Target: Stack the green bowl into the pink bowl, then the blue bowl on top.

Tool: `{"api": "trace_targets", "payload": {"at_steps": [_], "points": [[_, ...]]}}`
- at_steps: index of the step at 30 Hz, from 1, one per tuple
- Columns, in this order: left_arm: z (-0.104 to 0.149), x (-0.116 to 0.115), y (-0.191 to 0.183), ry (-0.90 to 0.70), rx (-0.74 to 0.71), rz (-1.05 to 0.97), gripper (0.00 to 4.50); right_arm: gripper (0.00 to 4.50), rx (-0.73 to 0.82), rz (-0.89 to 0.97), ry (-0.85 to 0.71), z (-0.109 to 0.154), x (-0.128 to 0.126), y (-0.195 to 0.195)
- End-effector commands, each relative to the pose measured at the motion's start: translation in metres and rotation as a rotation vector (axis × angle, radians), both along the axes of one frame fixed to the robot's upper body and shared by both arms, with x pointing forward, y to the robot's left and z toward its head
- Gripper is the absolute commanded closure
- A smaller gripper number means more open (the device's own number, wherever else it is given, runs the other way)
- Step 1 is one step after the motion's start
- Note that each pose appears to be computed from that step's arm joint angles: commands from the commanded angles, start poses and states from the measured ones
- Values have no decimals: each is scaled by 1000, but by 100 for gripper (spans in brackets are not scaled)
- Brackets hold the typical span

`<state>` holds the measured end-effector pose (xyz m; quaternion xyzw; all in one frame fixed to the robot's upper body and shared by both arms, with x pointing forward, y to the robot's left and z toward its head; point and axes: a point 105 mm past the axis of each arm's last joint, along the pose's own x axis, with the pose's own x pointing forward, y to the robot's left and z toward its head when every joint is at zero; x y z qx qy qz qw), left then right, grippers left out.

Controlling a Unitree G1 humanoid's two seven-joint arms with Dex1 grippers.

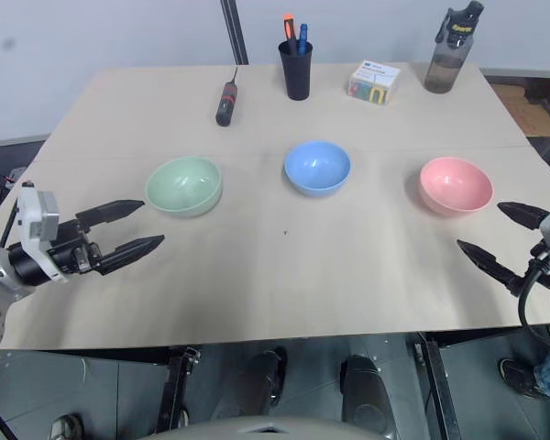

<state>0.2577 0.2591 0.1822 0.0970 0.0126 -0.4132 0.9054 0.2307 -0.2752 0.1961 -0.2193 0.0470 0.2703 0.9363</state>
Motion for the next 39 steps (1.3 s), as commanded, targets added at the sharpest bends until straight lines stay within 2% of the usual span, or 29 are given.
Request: {"api": "trace_targets", "payload": {"at_steps": [1, 5, 10, 14, 20, 26, 28, 29, 30, 31, 33, 34, 35, 37, 39], "points": [[7, 0, -2, -30, 16, -9, 2, 0, -19, 21, -52, 13, 4, 7], [12, -2, -8, -50, -5, -28, 2, 0, -20, 31, -96, 19, 14, 15], [18, -5, -28, -79, -10, -107, 2, 0, -36, -33, -27, 10, 29, 16], [31, -9, -62, -88, -99, -254, 2, 0, -96, -83, 34, -6, 63, 24], [38, -21, -87, -48, -157, -410, 2, 0, -161, -152, 100, -35, 108, 27], [47, -12, -96, -138, -137, -338, 2, 0, -194, -178, 134, -49, 132, 24], [47, -13, -98, -153, -127, -327, 0, 89, -196, -176, 145, -52, 137, 23], [47, -13, -99, -155, -125, -325, 0, 109, -195, -175, 144, -51, 139, 24], [47, -14, -100, -156, -122, -323, 0, 164, -197, -169, 139, -50, 141, 25], [47, -15, -101, -158, -119, -319, 0, 195, -200, -161, 136, -49, 141, 26], [47, -15, -102, -157, -121, -309, 0, 290, -198, -143, 131, -46, 142, 29], [46, -16, -103, -155, -123, -307, 0, 311, -198, -133, 128, -45, 142, 31], [45, -15, -103, -152, -121, -298, 0, 368, -194, -124, 127, -44, 142, 33], [43, -14, -104, -148, -115, -279, 0, 445, -188, -112, 127, -43, 141, 36], [40, -12, -105, -141, -115, -266, 0, 445, -185, -69, 121, -41, 138, 46]]}}
